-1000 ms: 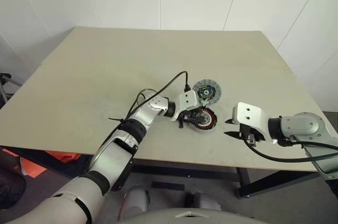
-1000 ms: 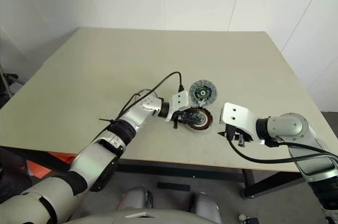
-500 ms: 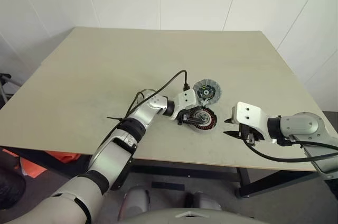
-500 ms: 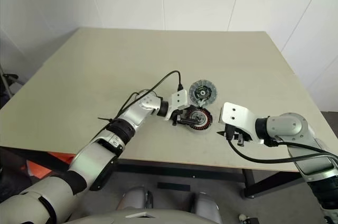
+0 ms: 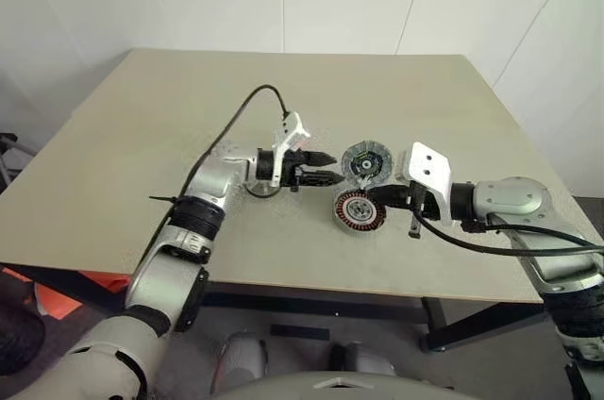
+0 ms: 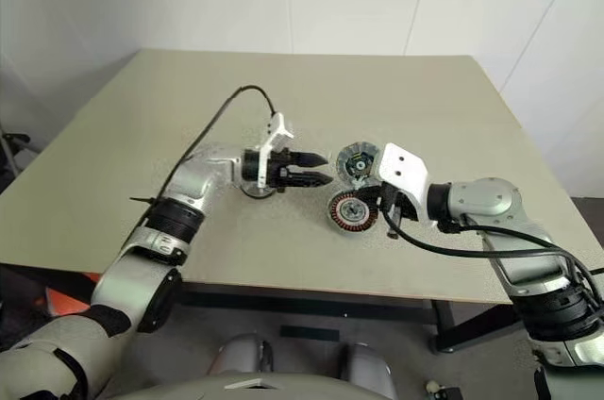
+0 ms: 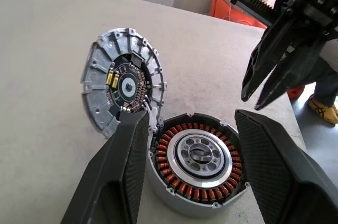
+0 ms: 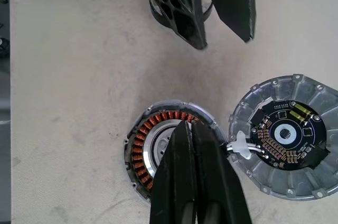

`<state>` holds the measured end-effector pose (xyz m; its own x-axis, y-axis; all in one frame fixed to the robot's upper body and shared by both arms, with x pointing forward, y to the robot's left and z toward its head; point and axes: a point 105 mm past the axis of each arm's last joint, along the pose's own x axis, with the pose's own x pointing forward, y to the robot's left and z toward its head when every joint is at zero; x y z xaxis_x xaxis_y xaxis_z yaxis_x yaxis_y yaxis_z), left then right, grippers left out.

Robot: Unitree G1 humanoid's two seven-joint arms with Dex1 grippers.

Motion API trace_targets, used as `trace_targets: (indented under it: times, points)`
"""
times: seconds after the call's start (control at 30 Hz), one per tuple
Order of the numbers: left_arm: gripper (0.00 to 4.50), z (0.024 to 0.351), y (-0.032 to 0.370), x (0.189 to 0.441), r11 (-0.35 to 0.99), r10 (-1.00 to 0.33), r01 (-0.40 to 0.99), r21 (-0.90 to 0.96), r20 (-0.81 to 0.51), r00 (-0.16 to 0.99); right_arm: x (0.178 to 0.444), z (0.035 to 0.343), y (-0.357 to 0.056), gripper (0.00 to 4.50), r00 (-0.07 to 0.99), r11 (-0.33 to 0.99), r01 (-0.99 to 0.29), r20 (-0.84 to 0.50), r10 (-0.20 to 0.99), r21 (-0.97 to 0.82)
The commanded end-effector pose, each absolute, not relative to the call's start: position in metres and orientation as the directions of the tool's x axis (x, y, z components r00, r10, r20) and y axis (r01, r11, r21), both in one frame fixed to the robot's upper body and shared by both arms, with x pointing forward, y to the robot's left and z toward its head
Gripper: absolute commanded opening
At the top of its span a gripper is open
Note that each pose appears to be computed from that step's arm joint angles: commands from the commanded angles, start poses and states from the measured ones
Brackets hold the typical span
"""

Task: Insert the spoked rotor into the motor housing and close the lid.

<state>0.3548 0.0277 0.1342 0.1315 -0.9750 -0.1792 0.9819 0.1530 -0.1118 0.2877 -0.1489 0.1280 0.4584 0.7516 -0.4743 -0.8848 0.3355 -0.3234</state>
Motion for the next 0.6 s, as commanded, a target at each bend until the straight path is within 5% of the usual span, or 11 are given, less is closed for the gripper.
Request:
trace_targets:
  times: [0.03,0.6]
  points:
    - [2.76,0.154,0.052,0.358,0.162,-0.975,0.985,-0.063,-0.166,0.149,0.3,0.127,-0.151,0.03,0.487,0.35,-0.868,-0.462,0.741,-0.353]
    - [2.76,0.136,0.112,0.357,0.31,-0.924,0.95,-0.039,-0.247,0.292,0.311,0.103,-0.157,0.03,0.488,0.381,-0.872,-0.475,0.732,-0.308]
